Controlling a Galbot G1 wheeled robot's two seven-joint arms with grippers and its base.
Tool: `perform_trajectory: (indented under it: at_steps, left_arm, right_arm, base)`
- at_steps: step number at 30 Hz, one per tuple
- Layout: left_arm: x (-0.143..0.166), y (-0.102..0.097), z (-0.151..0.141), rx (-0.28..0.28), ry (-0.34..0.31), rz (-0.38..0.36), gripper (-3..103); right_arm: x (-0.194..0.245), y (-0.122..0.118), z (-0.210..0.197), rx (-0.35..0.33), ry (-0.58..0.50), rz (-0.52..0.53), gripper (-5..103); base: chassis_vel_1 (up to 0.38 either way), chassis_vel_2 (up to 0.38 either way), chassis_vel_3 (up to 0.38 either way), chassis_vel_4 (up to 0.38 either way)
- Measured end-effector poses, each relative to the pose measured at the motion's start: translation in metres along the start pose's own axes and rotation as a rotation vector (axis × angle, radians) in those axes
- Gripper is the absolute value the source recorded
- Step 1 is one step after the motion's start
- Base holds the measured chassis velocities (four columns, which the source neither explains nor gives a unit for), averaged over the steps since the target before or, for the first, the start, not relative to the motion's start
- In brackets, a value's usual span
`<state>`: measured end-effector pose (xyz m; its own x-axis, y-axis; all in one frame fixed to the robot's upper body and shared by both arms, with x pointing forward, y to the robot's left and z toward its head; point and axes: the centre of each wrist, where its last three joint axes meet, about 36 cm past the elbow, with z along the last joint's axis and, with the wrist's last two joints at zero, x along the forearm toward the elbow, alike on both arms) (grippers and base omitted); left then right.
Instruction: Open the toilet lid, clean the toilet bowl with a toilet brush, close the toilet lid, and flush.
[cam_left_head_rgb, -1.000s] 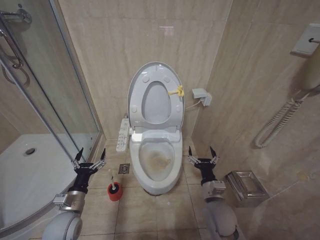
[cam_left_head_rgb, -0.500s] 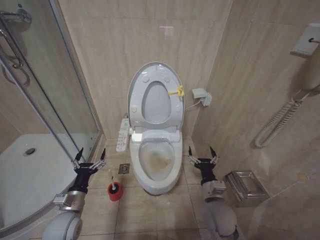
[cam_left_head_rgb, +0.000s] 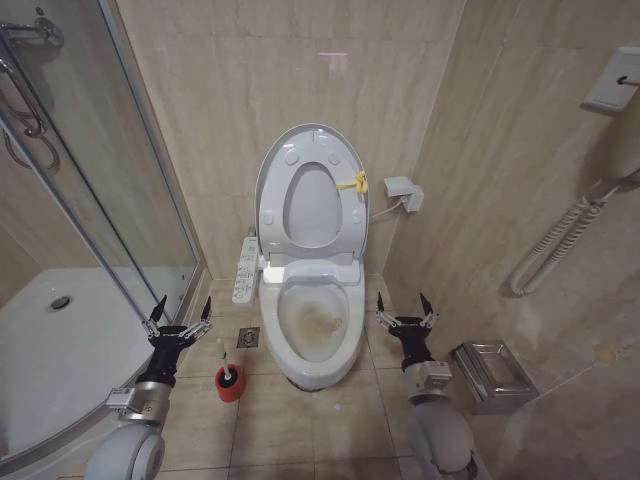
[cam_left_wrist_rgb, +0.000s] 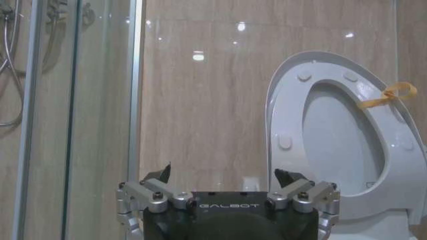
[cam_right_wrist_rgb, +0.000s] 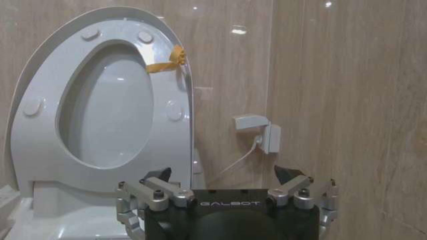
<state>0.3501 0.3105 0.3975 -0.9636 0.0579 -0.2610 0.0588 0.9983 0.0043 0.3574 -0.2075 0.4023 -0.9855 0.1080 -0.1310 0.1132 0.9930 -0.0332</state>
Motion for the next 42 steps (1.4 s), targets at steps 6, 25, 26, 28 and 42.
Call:
perform_trajectory:
  at_steps: [6, 25, 26, 28, 42]
  left_arm:
    - [0.0, 0.0, 0.0, 0.0, 0.0, 0.0, 100]
    - [0.0, 0.0, 0.0, 0.0, 0.0, 0.0, 100]
    - [0.0, 0.0, 0.0, 0.0, 0.0, 0.0, 100]
    - [0.0, 0.0, 0.0, 0.0, 0.0, 0.0, 100]
    - [0.0002, -0.0019, 0.0007, 0.001, 0.004, -0.001, 100]
  right_arm:
    - [0.0, 0.0, 0.0, 0.0, 0.0, 0.0, 100]
    - [0.0, 0.0, 0.0, 0.0, 0.0, 0.0, 100]
    - [0.0, 0.0, 0.0, 0.0, 0.0, 0.0, 100]
    - [0.0, 0.0, 0.0, 0.0, 0.0, 0.0, 100]
    - [0.0, 0.0, 0.0, 0.0, 0.0, 0.0, 100]
  base:
    - [0.0, 0.0, 0.0, 0.0]
    - [0.0, 0.0, 0.0, 0.0]
    - [0.0, 0.0, 0.0, 0.0]
    - [0.0, 0.0, 0.0, 0.0]
    - [0.0, 0.0, 0.0, 0.0]
